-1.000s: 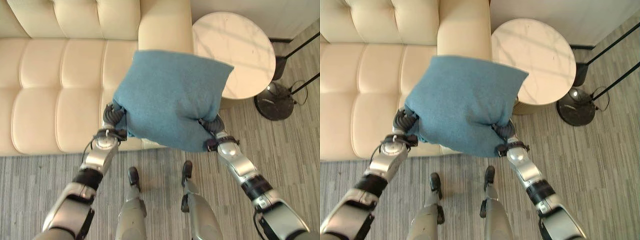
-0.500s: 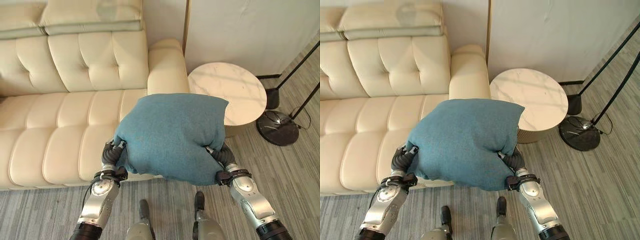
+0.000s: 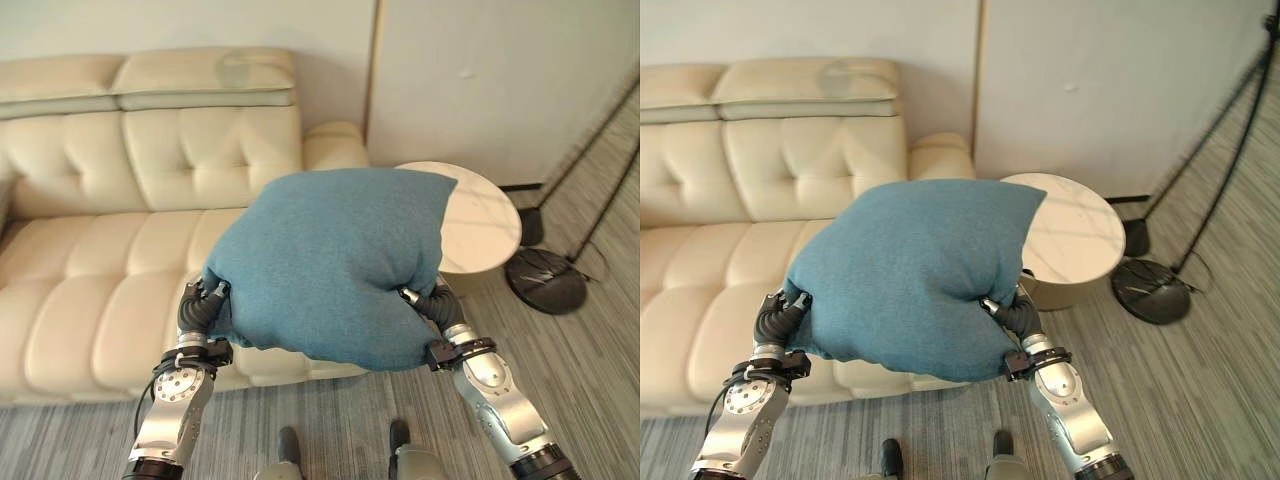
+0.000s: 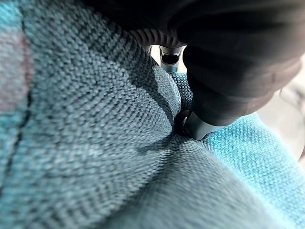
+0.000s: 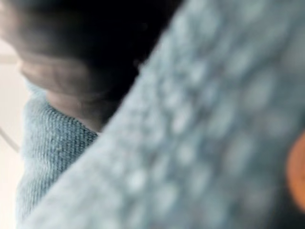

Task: Pick up all the scattered cushions and arrange them neatly on the sofa.

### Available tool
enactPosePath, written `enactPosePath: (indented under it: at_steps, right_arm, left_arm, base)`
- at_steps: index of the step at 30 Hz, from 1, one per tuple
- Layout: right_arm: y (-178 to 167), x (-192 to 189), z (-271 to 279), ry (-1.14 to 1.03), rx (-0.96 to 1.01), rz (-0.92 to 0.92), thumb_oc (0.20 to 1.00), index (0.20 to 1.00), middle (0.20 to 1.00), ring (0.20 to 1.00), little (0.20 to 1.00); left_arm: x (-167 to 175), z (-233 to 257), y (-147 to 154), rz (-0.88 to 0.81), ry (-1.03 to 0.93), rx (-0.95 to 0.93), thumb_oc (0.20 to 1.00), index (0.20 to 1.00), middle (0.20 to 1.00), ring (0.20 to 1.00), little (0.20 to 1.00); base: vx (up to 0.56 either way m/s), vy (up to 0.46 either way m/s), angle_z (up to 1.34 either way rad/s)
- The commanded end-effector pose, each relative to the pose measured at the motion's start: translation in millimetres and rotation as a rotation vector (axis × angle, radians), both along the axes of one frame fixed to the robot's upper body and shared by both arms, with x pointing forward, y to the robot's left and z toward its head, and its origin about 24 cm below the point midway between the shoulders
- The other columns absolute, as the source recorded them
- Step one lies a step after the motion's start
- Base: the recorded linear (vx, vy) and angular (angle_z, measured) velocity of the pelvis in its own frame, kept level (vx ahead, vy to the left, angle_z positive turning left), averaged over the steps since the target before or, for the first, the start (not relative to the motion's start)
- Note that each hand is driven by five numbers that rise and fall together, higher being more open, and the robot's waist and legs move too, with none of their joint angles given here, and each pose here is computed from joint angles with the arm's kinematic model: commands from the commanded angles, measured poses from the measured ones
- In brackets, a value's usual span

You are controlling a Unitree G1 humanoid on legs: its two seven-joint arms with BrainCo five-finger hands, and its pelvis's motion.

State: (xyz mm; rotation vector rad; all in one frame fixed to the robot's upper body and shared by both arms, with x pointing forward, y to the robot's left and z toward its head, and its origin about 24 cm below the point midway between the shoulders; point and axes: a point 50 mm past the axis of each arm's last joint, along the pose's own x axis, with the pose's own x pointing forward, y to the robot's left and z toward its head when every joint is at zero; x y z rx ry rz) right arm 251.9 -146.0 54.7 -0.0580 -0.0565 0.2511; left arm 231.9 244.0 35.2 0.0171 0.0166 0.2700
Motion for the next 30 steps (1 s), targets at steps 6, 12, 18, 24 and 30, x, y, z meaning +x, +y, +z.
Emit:
enactPosePath:
  at_steps: [6, 12, 18, 24, 30]
  right_arm:
    - [7.4, 9.7, 60.3, -0.323, 0.06, 0.024, 0.2, 0.2, 0.2, 0.2, 0.2]
    - [1.3, 7.0, 53.3, -0.292, 0.045, 0.016, 0.2, 0.2, 0.2, 0.2, 0.2]
    - [-5.4, 5.2, 46.6, -0.261, 0.066, -0.016, 0.2, 0.2, 0.2, 0.2, 0.2]
    - [-3.6, 5.4, 42.3, -0.236, 0.067, 0.0, 0.2, 0.2, 0.2, 0.2, 0.2]
    - [4.2, 7.3, 45.6, -0.244, 0.097, 0.031, 0.2, 0.2, 0.2, 0.2, 0.2]
  left_arm:
    - [23.3, 45.3, -18.2, -0.092, -0.25, 0.018, 0.2, 0.2, 0.2, 0.2, 0.2]
    - [26.5, 46.2, -28.4, -0.148, -0.258, 0.016, 0.2, 0.2, 0.2, 0.2, 0.2]
    - [29.4, 38.9, -39.4, -0.186, -0.226, 0.004, 0.2, 0.2, 0.2, 0.2, 0.2]
    - [28.1, 41.8, -37.9, -0.203, -0.229, 0.045, 0.2, 0.2, 0.2, 0.2, 0.2]
    - [28.9, 49.9, -30.5, -0.182, -0.256, 0.071, 0.2, 0.2, 0.2, 0.2, 0.2]
  base:
    - [-0.25, -0.185, 0.43]
    - [-0.16, -0.03, 0.83]
    - [0.02, 0.068, 0.8]
    - [0.08, 0.137, 0.19]
    - [0.08, 0.201, 0.08]
